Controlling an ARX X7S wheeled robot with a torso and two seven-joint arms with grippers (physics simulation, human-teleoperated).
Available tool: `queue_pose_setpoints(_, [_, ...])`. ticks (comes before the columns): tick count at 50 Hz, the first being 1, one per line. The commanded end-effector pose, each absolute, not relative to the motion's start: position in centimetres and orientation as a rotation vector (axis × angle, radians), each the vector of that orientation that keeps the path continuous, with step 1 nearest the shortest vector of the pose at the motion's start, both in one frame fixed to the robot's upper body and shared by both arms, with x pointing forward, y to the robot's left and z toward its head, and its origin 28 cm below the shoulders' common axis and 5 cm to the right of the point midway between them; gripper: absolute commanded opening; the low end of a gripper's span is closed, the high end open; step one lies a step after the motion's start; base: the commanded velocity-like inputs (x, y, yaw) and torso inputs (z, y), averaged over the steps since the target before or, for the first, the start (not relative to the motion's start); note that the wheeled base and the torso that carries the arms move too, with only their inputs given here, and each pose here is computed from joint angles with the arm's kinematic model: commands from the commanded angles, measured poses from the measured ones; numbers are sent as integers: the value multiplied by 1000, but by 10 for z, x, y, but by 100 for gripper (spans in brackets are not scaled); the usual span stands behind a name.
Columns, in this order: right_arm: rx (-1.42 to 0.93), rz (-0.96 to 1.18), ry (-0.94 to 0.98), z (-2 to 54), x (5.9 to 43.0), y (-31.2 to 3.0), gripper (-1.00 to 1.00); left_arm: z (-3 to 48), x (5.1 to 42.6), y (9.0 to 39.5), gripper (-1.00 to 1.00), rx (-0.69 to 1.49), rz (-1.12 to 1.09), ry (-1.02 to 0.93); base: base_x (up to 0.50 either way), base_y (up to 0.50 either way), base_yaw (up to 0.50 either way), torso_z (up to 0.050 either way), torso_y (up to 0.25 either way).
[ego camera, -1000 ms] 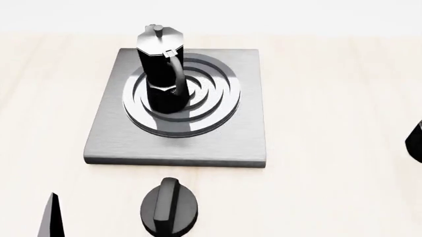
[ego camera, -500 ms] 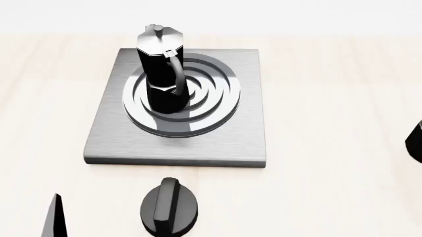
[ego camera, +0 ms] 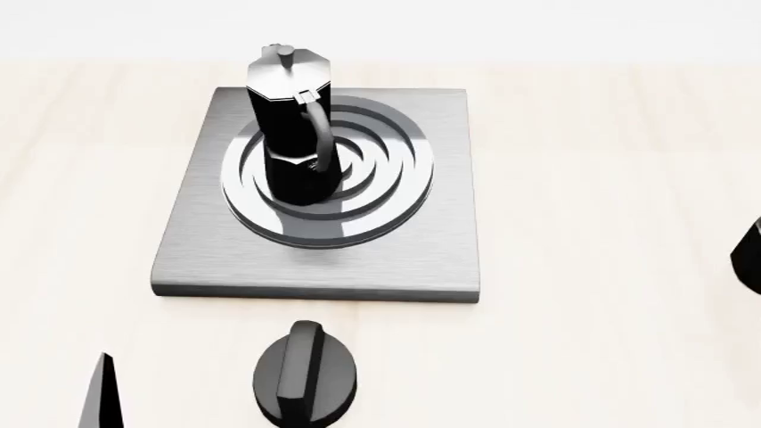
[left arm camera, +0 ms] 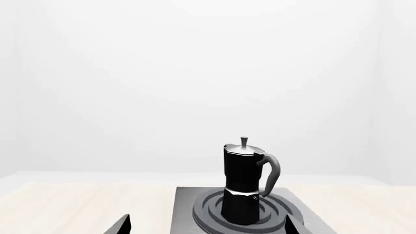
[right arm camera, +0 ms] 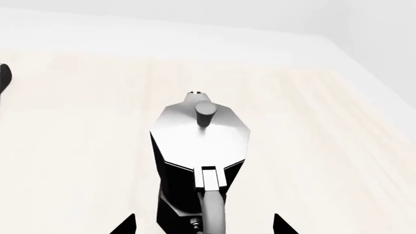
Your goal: Put both moka pots on the stove.
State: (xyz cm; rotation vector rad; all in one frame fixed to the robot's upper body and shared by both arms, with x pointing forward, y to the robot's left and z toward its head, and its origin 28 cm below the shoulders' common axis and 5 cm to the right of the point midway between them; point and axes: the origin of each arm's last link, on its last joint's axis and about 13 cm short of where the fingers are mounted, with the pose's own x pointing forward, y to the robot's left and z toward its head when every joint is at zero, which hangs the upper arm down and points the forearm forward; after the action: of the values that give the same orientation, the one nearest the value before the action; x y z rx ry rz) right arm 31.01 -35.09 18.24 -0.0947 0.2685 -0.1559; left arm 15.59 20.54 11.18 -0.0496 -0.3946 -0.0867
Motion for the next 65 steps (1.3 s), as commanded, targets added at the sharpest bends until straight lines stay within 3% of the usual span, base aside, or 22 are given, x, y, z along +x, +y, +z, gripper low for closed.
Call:
queue_pose_setpoints(1, [-90,-186,275,177,312,-354,100,112,156,205,100,-42,-85,-397,0,0,0,0,0])
queue_pose_setpoints(45, [-61,-191,312,142,332,-351,100,111,157,206,100,-32,-76,-396,0,0,0,0,0])
queue_pose_setpoints(46, [-65,-195,310,141,332,-351,-100,111,157,206,100,-32,-75,-396,0,0,0,0,0])
queue_pose_setpoints(65, [-65,-189,281,141,334,-349,-100,111,157,206,100,-31,-74,-395,1,0,0,0,0])
